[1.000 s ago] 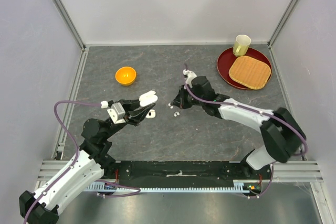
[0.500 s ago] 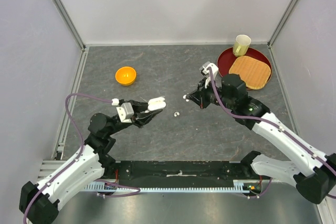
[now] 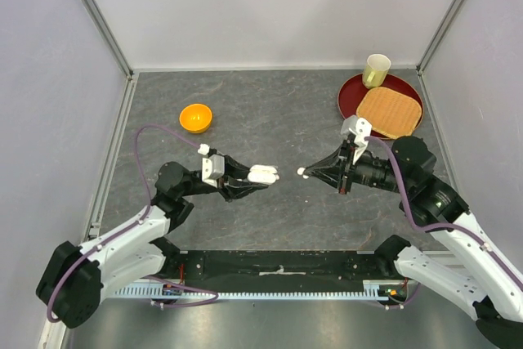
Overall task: Insert the wireless bluetooth earbuds into the charging case
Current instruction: Place the earbud in the charging case.
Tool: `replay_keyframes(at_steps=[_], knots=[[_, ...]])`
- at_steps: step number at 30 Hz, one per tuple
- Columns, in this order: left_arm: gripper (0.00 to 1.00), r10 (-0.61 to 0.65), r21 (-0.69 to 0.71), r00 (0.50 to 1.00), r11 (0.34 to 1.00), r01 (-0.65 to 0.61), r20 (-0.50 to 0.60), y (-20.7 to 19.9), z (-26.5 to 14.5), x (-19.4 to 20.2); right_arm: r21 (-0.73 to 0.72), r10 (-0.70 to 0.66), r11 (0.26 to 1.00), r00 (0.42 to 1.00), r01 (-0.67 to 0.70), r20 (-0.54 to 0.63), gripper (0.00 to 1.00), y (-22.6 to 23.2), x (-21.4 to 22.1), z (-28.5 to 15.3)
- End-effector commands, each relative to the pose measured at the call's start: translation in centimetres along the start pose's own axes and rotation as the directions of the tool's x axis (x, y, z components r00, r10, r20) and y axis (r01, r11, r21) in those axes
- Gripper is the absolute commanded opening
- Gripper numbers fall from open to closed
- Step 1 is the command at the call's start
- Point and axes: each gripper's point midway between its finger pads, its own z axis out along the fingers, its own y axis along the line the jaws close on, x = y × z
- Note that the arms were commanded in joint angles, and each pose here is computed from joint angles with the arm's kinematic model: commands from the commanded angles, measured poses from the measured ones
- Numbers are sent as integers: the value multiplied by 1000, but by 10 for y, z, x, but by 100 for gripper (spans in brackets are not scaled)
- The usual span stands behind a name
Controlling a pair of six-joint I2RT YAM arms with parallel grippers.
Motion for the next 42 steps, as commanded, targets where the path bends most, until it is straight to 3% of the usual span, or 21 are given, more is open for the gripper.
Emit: replay_keyframes(at_steps=[1,15,42], knots=[[2,14,157,996,987,-28,90,-18,11,-35,-79,-17,997,1000,18,14,0,16,1,-5],[2,-68,253,995,966,47,75,-25,18,-34,-231,6,973,998,8,60,0,35,-8,8],[2,-152,305,987,943,131,46,-30,25,-29,-260,21,965,1000,-19,4,0,36,7,38]])
